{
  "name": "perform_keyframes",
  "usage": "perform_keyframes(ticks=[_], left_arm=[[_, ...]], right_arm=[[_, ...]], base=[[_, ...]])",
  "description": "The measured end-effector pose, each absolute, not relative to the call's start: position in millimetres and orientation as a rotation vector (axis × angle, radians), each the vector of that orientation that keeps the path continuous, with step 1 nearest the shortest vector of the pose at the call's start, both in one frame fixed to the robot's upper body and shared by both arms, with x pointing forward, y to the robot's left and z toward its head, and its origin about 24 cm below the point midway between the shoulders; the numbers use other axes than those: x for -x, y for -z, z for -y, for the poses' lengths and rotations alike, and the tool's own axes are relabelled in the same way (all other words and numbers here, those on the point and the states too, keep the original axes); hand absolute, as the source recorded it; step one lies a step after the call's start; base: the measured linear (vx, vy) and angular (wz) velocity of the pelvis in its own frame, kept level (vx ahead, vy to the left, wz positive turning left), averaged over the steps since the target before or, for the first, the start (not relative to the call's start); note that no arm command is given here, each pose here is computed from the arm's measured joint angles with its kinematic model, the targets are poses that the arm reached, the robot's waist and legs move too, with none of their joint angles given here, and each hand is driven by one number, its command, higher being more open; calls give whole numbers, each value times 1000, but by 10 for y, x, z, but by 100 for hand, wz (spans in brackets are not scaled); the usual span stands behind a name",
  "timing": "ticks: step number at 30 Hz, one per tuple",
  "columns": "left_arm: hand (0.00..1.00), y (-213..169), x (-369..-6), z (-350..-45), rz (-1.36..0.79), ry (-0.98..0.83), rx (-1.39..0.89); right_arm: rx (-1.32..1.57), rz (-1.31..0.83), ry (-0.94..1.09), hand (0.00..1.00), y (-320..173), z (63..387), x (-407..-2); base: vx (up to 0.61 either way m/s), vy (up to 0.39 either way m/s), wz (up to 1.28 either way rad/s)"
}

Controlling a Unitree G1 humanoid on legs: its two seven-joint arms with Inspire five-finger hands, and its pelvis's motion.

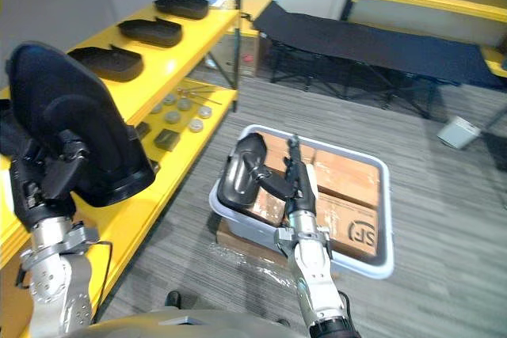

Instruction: Walk over and take three plastic housings, then place them on the shelf

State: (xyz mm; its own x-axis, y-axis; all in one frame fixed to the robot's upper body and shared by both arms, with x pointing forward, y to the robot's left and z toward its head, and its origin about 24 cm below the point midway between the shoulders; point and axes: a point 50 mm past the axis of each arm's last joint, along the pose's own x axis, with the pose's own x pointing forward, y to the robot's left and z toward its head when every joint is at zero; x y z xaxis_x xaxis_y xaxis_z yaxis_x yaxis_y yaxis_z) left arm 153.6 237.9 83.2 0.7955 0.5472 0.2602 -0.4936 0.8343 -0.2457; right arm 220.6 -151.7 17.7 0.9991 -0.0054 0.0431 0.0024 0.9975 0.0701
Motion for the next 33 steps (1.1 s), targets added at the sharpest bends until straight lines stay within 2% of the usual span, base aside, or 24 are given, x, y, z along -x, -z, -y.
perform_keyframes(ticks=[4,8,10,17,23,27,33], left_arm=[[0,-787,-1387,-2487,318,-611,173],[0,-806,-1489,-2339,335,-456,197],[0,-807,-1492,-2334,335,-449,195],[0,-804,-1477,-2365,338,-463,224],[0,-800,-1499,-2319,337,-447,238],[0,-845,-1497,-2303,359,-414,224],[0,-1008,-1599,-2470,438,-458,130]], right_arm=[[-67,43,-38,100,-196,1482,-2241],[-38,16,58,100,-156,1738,-2182],[-39,23,70,100,-169,1755,-2195],[-29,56,0,100,-214,1663,-2210],[-50,102,-107,100,-304,1429,-2244],[-68,163,-99,100,-379,1395,-2246],[-38,289,-94,100,-578,1392,-2288]], base=[[-7,-20,74],[-16,82,145],[-17,136,26],[-18,45,-20],[-3,31,21],[133,226,84],[280,179,113]])
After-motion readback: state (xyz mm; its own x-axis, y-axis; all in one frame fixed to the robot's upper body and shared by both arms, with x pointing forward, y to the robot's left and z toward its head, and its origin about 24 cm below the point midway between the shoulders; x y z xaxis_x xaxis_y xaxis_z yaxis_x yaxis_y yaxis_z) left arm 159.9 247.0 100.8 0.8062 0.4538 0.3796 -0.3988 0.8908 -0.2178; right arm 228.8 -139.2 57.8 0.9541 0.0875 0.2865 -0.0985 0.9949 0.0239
